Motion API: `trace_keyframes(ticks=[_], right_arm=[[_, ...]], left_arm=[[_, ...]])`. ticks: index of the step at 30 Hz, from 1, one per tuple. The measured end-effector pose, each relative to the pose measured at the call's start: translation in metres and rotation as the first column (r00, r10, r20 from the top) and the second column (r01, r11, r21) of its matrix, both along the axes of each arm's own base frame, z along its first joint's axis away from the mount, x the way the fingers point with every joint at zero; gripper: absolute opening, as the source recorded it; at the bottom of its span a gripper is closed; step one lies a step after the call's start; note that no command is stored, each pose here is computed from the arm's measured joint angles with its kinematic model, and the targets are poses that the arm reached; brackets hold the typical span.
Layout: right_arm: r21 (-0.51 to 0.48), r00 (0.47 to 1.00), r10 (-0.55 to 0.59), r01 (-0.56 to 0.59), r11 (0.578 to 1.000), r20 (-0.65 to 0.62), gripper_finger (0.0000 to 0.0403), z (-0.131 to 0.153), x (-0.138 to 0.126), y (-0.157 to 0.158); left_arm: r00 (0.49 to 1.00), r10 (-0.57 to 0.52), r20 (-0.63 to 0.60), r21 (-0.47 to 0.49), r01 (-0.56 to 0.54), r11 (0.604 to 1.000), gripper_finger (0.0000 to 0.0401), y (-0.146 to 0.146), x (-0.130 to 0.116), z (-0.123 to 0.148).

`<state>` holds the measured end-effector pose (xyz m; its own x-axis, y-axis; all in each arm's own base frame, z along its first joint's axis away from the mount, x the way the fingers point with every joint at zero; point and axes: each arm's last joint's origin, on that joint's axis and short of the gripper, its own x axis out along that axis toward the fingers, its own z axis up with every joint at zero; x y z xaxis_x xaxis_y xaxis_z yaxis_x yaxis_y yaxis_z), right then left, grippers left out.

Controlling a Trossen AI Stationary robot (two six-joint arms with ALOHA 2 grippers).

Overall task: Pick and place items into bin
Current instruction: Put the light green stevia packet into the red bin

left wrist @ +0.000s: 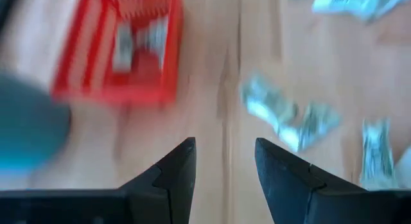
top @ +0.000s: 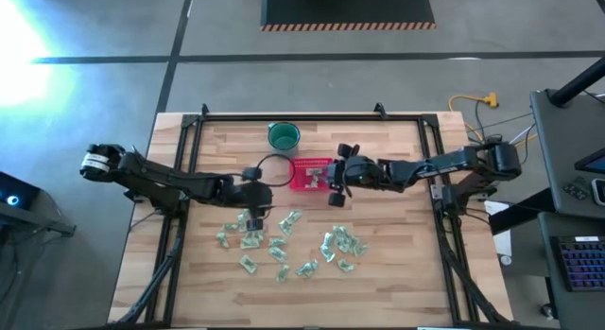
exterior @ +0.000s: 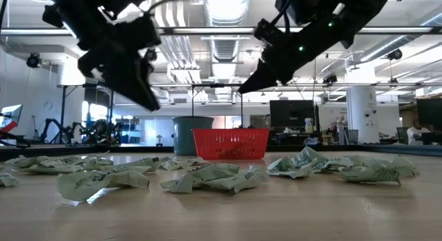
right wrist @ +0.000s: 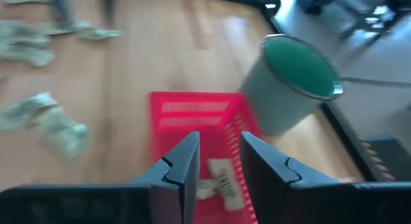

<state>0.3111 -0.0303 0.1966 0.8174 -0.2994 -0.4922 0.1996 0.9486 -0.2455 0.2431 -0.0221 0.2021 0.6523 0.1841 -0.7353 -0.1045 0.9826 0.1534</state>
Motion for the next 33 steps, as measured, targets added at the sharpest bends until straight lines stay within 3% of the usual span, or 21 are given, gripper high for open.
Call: trace_keyframes(ticks=[6,18,25,33], right_arm=[[0.070,0.997,0.080,-0.079,0.994,-0.012,0.0085,0.003,-0.004,0.009],[0.091,0.987,0.155,-0.151,0.984,-0.041,0.0068,-0.001,-0.005,0.015],[0.093,0.986,0.155,-0.150,0.984,-0.054,0.0075,-0.002,-0.005,0.015],[0.092,0.986,0.156,-0.150,0.984,-0.055,0.0072,-0.002,-0.005,0.015]], left_arm=[[0.979,0.138,-0.148,-0.084,-0.151,0.985,0.0144,0.001,-0.014,-0.010],[0.922,0.227,-0.313,-0.138,-0.281,0.950,0.0144,0.001,-0.030,-0.017],[0.854,0.379,-0.356,-0.183,-0.461,0.868,0.0144,0.002,-0.035,-0.019],[0.790,0.483,-0.378,-0.206,-0.580,0.788,0.0144,0.002,-0.035,-0.030]])
